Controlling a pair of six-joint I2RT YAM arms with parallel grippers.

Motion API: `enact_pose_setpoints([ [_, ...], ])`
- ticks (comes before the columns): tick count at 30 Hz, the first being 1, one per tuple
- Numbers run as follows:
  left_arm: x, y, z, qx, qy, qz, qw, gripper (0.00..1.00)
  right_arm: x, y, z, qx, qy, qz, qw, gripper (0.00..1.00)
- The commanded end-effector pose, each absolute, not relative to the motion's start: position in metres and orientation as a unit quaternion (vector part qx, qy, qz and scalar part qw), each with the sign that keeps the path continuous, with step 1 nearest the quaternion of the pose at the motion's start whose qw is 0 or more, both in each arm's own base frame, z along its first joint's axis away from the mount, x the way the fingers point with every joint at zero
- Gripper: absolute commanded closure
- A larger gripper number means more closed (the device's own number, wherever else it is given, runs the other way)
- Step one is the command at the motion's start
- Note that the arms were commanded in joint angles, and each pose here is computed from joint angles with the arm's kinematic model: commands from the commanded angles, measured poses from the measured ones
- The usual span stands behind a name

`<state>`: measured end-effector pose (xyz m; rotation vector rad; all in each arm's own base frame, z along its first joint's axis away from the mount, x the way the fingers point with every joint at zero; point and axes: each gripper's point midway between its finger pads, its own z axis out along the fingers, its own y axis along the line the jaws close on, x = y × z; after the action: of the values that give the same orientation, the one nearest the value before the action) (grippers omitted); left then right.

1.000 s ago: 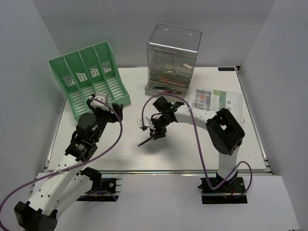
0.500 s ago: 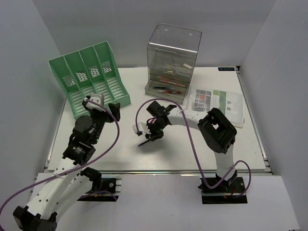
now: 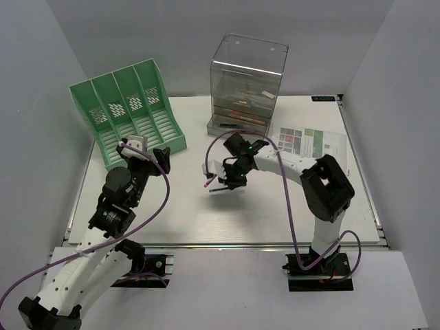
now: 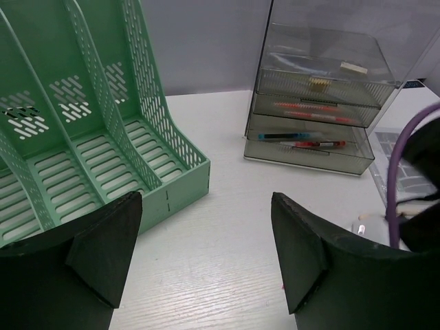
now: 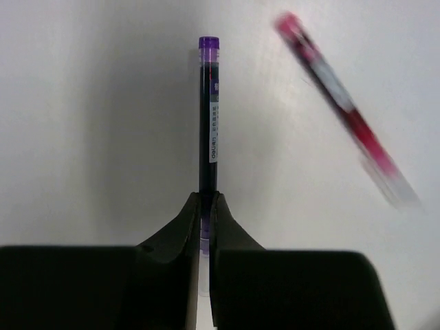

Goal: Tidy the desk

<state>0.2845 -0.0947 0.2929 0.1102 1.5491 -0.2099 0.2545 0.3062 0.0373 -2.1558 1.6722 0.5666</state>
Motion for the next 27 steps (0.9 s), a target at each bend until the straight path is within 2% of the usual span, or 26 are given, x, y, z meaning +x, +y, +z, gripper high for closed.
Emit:
enact_pose_setpoints([
  [1,0.282,-0.094,0.297,0.053,0.689,-0.096,0.716,0.15,0.301,0.306,0.116,-0.715,0.625,0.155,0.272,1.0],
  [7,0.284,-0.1,0.293,0.07,0.693,-0.1,0.71,0.16,0.394,0.276,0.157,-0.62,0.685,0.023,0.381,1.0],
  [13,0.286,-0.127,0.28,0.134,0.702,-0.134,0.686,0.18,0.485,0.245,0.182,-0.553,0.702,-0.097,0.438,1.0],
  [19,0.287,-0.135,0.274,0.15,0.707,-0.143,0.676,0.19,0.533,0.242,0.183,-0.527,0.702,-0.132,0.46,1.0],
  [23,0.287,-0.14,0.269,0.161,0.71,-0.152,0.668,0.19,0.545,0.242,0.17,-0.522,0.705,-0.117,0.465,1.0],
  [27,0.286,-0.156,0.267,0.208,0.698,-0.171,0.664,0.19,0.549,0.242,0.152,-0.526,0.709,-0.102,0.459,0.95],
])
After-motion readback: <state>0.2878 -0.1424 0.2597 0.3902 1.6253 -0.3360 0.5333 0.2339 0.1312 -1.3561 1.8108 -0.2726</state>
